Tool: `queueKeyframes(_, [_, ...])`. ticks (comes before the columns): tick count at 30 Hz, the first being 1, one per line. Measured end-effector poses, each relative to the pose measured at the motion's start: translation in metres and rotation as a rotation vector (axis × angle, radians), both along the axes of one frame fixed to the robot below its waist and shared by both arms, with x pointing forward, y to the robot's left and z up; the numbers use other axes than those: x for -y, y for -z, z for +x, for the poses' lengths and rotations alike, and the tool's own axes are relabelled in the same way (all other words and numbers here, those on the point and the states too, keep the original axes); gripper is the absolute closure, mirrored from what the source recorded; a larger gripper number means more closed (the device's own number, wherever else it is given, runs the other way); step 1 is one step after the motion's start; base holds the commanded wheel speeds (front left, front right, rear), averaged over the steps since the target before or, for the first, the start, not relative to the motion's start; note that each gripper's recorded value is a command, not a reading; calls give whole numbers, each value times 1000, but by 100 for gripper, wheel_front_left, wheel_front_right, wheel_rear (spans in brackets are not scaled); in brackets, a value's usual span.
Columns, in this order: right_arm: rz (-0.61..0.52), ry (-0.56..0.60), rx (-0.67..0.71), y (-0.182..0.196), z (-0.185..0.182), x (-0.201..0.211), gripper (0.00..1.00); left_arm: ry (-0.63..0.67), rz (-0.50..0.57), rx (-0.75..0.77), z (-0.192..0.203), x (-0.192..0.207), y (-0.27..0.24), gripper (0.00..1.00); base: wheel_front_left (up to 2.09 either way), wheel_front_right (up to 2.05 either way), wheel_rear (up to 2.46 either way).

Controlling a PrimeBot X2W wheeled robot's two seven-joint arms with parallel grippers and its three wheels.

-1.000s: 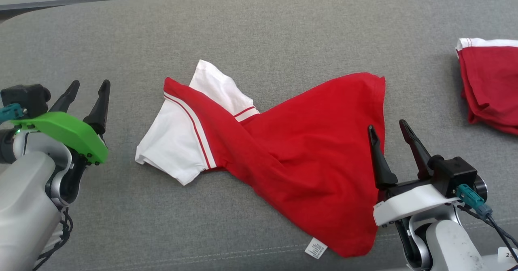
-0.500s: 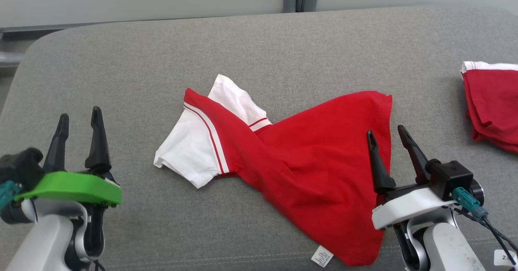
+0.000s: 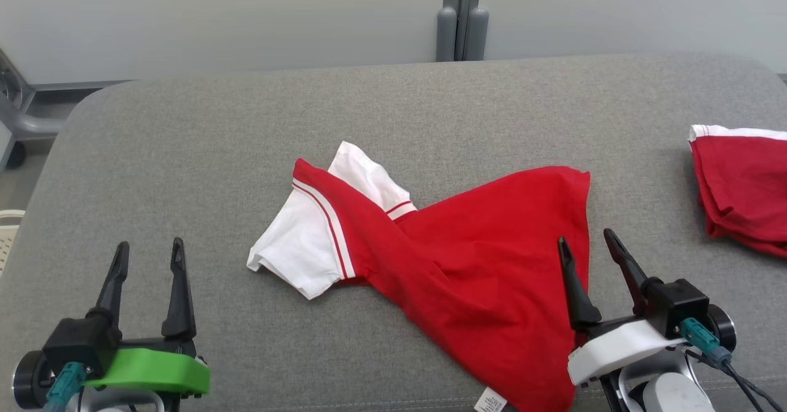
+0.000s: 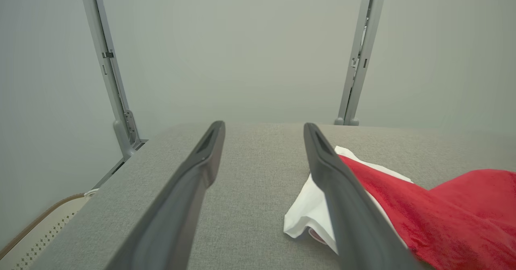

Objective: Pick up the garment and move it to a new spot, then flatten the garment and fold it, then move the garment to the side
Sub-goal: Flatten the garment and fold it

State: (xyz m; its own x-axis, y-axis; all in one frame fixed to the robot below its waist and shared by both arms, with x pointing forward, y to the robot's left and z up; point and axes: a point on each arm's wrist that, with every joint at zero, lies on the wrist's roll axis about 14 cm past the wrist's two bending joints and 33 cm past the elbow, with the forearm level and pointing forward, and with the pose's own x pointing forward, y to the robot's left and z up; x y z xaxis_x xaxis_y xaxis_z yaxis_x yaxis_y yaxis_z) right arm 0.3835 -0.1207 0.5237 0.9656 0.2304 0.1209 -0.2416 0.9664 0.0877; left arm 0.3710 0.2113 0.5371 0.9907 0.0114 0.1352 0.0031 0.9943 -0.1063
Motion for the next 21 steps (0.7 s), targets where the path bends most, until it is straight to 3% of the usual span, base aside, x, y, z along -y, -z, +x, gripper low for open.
queueKeyframes(21, [29, 36, 5, -8, -43, 13, 0, 44, 32, -62, -41, 15, 13, 0, 0, 0, 0])
